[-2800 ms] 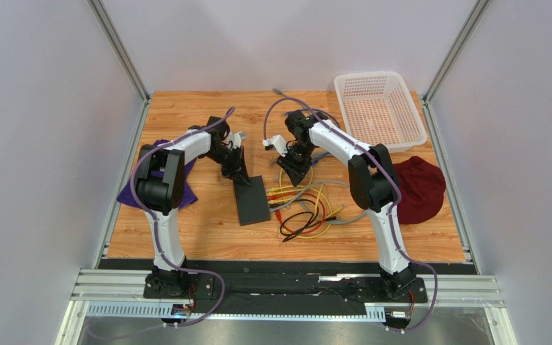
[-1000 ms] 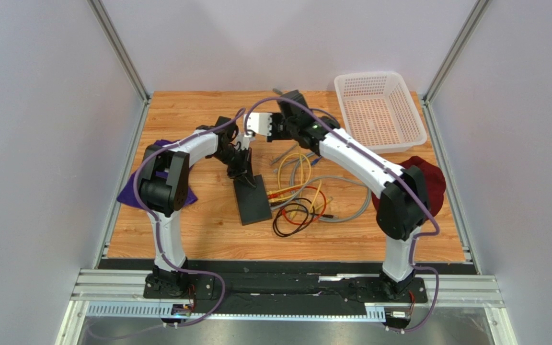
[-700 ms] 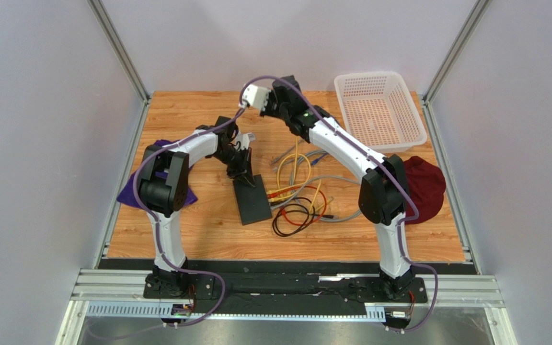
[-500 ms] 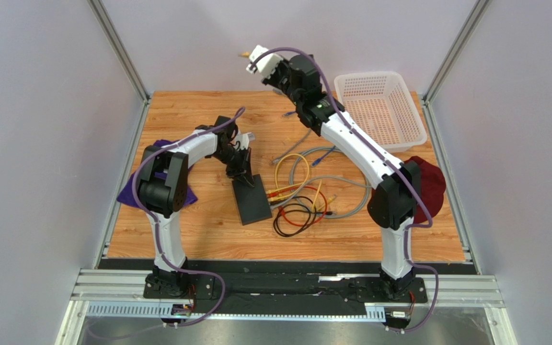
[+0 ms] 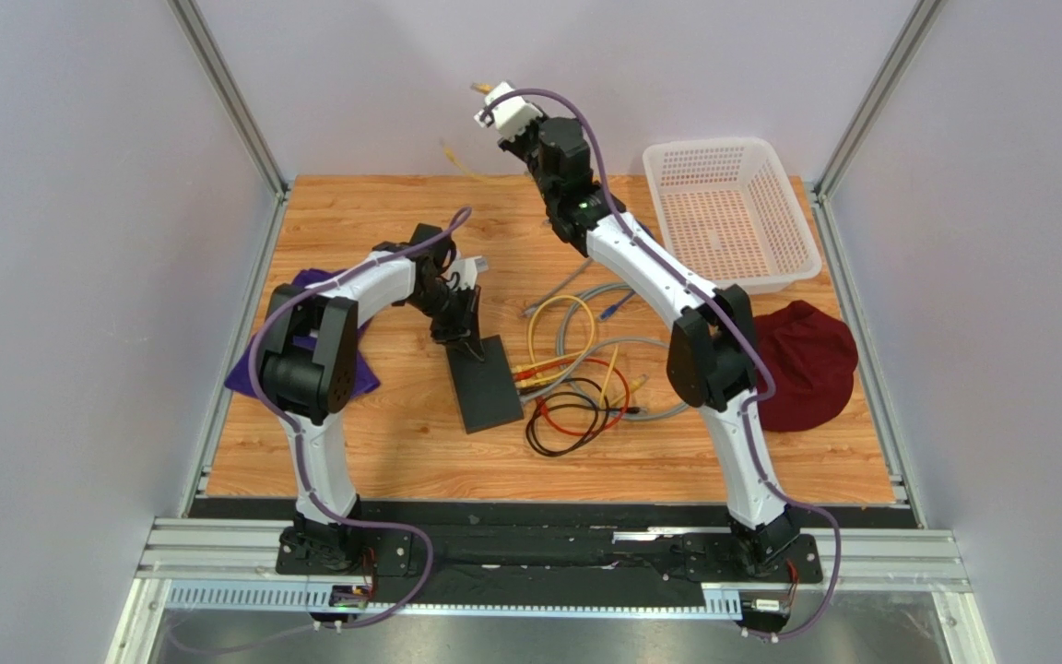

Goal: Pull the plug from the switch port

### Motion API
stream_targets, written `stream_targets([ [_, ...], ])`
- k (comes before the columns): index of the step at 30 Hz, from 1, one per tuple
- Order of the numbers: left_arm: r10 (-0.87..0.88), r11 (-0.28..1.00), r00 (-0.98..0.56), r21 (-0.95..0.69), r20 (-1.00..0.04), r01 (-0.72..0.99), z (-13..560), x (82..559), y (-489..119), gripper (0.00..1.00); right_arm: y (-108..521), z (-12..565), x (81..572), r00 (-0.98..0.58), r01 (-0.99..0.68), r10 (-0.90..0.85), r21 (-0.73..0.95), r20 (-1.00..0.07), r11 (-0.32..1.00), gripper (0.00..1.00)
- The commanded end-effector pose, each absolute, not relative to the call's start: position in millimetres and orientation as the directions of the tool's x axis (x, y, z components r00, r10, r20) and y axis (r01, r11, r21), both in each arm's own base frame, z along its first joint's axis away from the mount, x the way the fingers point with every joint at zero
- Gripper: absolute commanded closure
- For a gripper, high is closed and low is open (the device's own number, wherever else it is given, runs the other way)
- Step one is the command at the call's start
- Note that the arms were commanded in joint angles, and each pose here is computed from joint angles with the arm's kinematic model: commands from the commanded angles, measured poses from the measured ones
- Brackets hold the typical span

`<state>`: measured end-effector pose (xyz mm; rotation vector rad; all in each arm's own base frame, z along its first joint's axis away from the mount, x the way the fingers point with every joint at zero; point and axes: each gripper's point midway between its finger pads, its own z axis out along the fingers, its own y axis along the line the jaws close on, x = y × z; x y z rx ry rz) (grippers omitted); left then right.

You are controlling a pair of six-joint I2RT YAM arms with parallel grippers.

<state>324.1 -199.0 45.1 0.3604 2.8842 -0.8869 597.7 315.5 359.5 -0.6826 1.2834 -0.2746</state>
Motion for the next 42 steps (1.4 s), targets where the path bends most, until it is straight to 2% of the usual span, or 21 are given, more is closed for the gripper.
stream_targets([
  [1,0.222,0.801,-0.945,-0.508,-0.24,0.317,62.0,323.5,-194.2,1.0,276.0,306.2,619.6,0.058,-0.168,-0.485,-0.488,-0.872,0.857,1.0],
  [7,0.226,0.805,-0.945,-0.501,-0.238,0.318,60.6,324.5,-193.1,1.0,260.6,208.2,595.5,-0.206,-0.314,-0.512,-0.439,-0.834,0.842,1.0],
  [10,0.226,0.806,-0.945,-0.499,-0.236,0.317,58.9,326.3,-193.4,1.0,251.0,194.9,588.4,-0.26,-0.334,-0.495,-0.404,-0.829,0.852,1.0],
  [11,0.225,0.807,-0.945,-0.498,-0.237,0.317,59.0,326.8,-193.3,1.0,246.2,191.2,588.1,-0.273,-0.334,-0.494,-0.4,-0.826,0.853,0.96],
  [13,0.226,0.807,-0.947,-0.5,-0.229,0.314,56.7,326.8,-193.5,1.0,236.8,193.8,592.5,-0.282,-0.32,-0.474,-0.383,-0.834,0.866,0.84],
  [14,0.227,0.81,-0.947,-0.496,-0.229,0.314,56.8,327.4,-192.9,1.0,235.0,196.5,594.8,-0.283,-0.322,-0.466,-0.375,-0.838,0.869,0.59],
  [15,0.228,0.811,-0.946,-0.493,-0.229,0.315,56.8,328.1,-192.6,1.0,228.6,200.4,597.9,-0.286,-0.307,-0.457,-0.371,-0.842,0.876,0.45],
  [17,0.239,0.813,-0.942,-0.482,-0.234,0.326,57.2,329.5,-191.1,0.96,225.8,216.1,598.3,-0.269,-0.301,-0.44,-0.359,-0.857,0.883,0.31],
  [19,0.261,0.809,-0.931,-0.468,-0.254,0.355,61.6,332.8,-189.8,0.84,228.5,231.9,592.6,-0.254,-0.322,-0.41,-0.323,-0.876,0.89,0.28],
  [20,0.269,0.812,-0.924,-0.453,-0.271,0.369,69.4,338.0,-188.8,0.68,237.3,248.2,581.7,-0.23,-0.383,-0.392,-0.287,-0.891,0.878,0.27],
  [21,0.275,0.813,-0.917,-0.439,-0.289,0.382,75.7,341.9,-187.8,0.62,244.4,248.1,571.7,-0.234,-0.434,-0.382,-0.256,-0.894,0.864,0.27],
  [22,0.28,0.816,-0.91,-0.424,-0.304,0.393,81.4,346.1,-186.1,0.52,250.7,249.0,561.7,-0.238,-0.482,-0.371,-0.223,-0.898,0.847,0.27],
  [23,0.278,0.827,-0.904,-0.399,-0.324,0.397,91.1,353.6,-183.4,0.48,268.0,260.7,540.4,-0.219,-0.584,-0.352,-0.167,-0.91,0.794,0.27],
  [25,0.276,0.831,-0.892,-0.377,-0.359,0.409,107.1,359.1,-180.8,0.41,279.1,246.4,515.1,-0.27,-0.66,-0.336,-0.08,-0.902,0.747,0.24],
  [27,0.242,0.84,-0.885,-0.372,-0.397,0.396,129.1,364.0,-174.4,0.38,290.4,246.9,488.7,-0.287,-0.741,-0.325,-0.007,-0.901,0.672,0.21],
  [28,0.212,0.842,-0.892,-0.388,-0.399,0.374,136.1,364.2,-172.7,0.28,292.9,241.9,480.9,-0.297,-0.763,-0.334,0.012,-0.895,0.646,0.21],
  [30,0.161,0.834,-0.905,-0.436,-0.395,0.339,150.3,362.3,-166.2,0.25,299.3,236.0,463.3,-0.285,-0.829,-0.377,0.029,-0.881,0.559,0.21],
  [34,0.113,0.851,-0.934,-0.453,-0.338,0.267,142.9,355.4,-151.6,0.27,307.7,216.4,451.8,-0.304,-0.871,-0.404,0.079,-0.863,0.485,0.22],
  [38,0.105,0.868,-0.973,-0.459,-0.205,0.19,105.5,320.1,-144.4,0.28,322.3,212.6,433.7,-0.378,-0.882,-0.367,0.21,-0.85,0.423,0.22],
  [42,0.084,0.852,-0.993,-0.511,-0.082,0.114,74.7,299.5,-150.4,0.28,322.4,212.0,410.4,-0.374,-0.895,-0.419,0.203,-0.827,0.397,0.21],
])
